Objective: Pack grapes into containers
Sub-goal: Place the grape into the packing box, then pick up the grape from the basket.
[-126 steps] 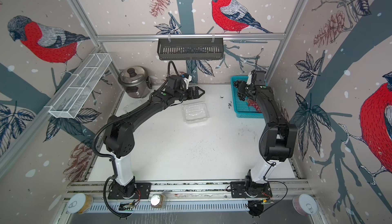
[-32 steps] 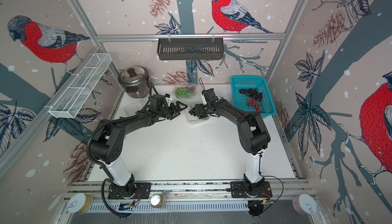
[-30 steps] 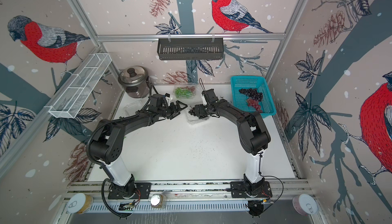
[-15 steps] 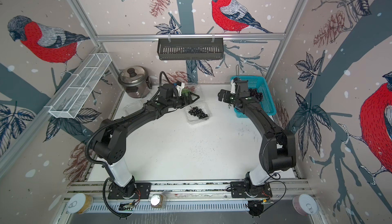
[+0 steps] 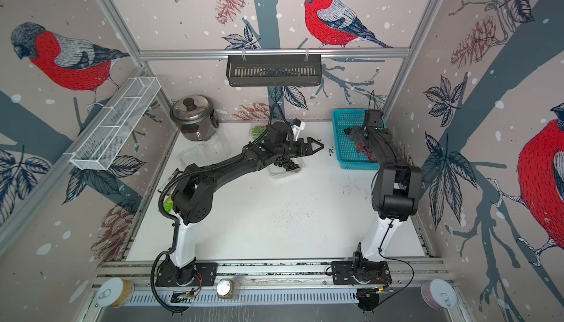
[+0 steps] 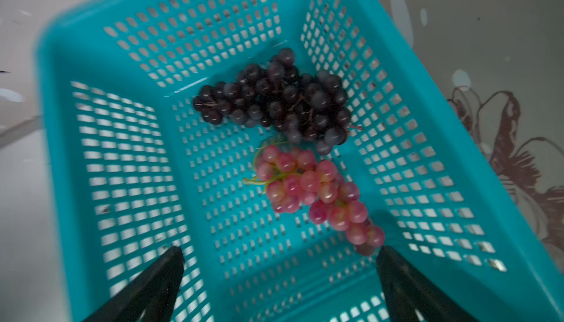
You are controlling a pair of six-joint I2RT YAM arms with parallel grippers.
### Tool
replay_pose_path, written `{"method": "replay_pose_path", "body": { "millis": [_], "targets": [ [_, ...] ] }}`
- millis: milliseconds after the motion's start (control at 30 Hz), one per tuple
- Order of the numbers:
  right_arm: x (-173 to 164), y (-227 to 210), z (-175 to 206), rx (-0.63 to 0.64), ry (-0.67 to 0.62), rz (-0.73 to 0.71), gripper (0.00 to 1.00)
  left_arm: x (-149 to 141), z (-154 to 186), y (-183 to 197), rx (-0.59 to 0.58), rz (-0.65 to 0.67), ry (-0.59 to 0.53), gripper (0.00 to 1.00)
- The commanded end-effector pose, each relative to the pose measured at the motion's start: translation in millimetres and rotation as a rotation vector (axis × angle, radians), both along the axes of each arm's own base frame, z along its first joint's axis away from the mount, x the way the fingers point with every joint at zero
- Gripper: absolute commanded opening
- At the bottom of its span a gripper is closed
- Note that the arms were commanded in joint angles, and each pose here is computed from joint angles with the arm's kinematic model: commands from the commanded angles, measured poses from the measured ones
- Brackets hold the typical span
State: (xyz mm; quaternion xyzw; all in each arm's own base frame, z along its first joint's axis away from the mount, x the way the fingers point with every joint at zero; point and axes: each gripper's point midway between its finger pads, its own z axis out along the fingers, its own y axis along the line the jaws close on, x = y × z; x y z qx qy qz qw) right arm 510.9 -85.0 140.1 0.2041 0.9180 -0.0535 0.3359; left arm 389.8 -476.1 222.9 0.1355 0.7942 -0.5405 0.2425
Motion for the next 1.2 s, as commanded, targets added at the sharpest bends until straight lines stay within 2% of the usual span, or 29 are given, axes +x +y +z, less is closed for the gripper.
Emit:
{"method": "replay_pose_path", "body": {
  "millis": [0, 200, 600, 733, 900, 1000, 1167],
  "targets": [
    [-5.1, -30.0, -21.0, -0.154, 0.135, -0.042, 1.0, 0.3, 5.0, -7.3, -0.036, -0.019, -0.003, 0.97],
    [13.5, -39.5, -57.9, -0.199, 0.265, -0.018, 1.0, 8.5, -15.9, 0.3, -0.022, -0.005, 0.035, 0.97],
    [11.8, 18.1, -104.8, -0.067, 0.322, 0.116, 1.0, 18.2, -34.1, 3.8, -0.012, 0.008, 0.077, 0.97],
    [12.8, 39.1, -93.7, 0.001, 0.276, 0.158, 1.0, 17.1, -36.2, 4.1, -0.012, 0.006, 0.084, 0.97],
    [17.1, 57.5, -57.7, 0.132, 0.158, 0.206, 1.0, 16.9, -34.8, 5.6, -0.011, 0.01, 0.081, 0.97],
    [15.5, 50.1, -40.0, 0.139, 0.11, 0.191, 1.0, 15.9, -34.2, 5.9, -0.012, 0.009, 0.081, 0.97],
    [7.9, 19.7, -41.9, 0.12, 0.113, 0.12, 1.0, 14.2, -35.7, 4.8, -0.017, 0.005, 0.088, 0.97]
  ]
}}
